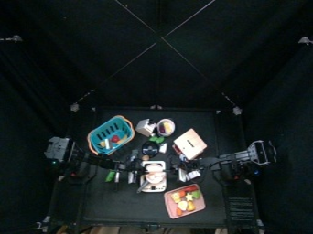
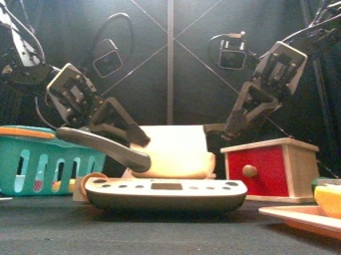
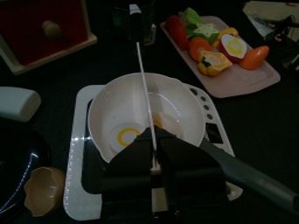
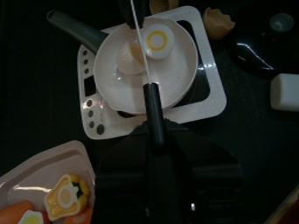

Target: Place cleaver in holder

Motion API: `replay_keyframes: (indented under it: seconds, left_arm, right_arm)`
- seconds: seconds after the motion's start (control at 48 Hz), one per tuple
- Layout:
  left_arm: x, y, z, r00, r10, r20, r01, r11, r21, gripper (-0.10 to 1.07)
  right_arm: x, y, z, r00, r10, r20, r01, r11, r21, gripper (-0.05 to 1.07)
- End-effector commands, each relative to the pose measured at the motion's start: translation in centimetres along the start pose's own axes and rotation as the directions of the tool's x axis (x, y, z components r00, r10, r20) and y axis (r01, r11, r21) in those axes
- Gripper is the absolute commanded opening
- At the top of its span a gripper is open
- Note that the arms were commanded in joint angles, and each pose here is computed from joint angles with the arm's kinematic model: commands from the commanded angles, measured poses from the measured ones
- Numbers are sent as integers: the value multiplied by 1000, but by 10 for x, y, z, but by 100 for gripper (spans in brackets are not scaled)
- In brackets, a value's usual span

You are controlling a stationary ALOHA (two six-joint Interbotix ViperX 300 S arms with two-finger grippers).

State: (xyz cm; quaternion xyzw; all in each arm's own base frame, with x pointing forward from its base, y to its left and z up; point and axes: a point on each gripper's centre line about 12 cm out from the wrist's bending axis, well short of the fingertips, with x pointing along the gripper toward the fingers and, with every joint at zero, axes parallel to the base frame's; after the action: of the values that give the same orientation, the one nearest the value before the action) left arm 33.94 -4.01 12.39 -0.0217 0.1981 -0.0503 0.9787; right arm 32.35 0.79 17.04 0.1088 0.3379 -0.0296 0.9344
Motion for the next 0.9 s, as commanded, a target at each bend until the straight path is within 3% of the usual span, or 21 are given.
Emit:
replay_keyframes:
  seconds: [0.0,0.208,0.458,0.646,0.875]
  left_arm:
    - [0,-4,9,999,-14,34,13,1000,9,39]
    - [-4,-3,20,997,-8,72,8,1000,1,42]
    - [-13,9,40,987,25,158,-22,1000,-19,62]
    - [-22,27,57,972,76,223,-69,997,-40,75]
    - [-43,47,77,938,137,317,-128,991,-50,77]
  right_arm:
    - [-7,2,14,998,11,57,-11,1000,3,48]
    - [-14,3,22,997,13,79,-13,1000,3,48]
    - [-29,-1,36,994,2,113,-4,1000,16,48]
    - [-37,-7,48,994,-26,103,23,999,35,48]
    - [-44,-6,58,998,-45,45,44,998,40,48]
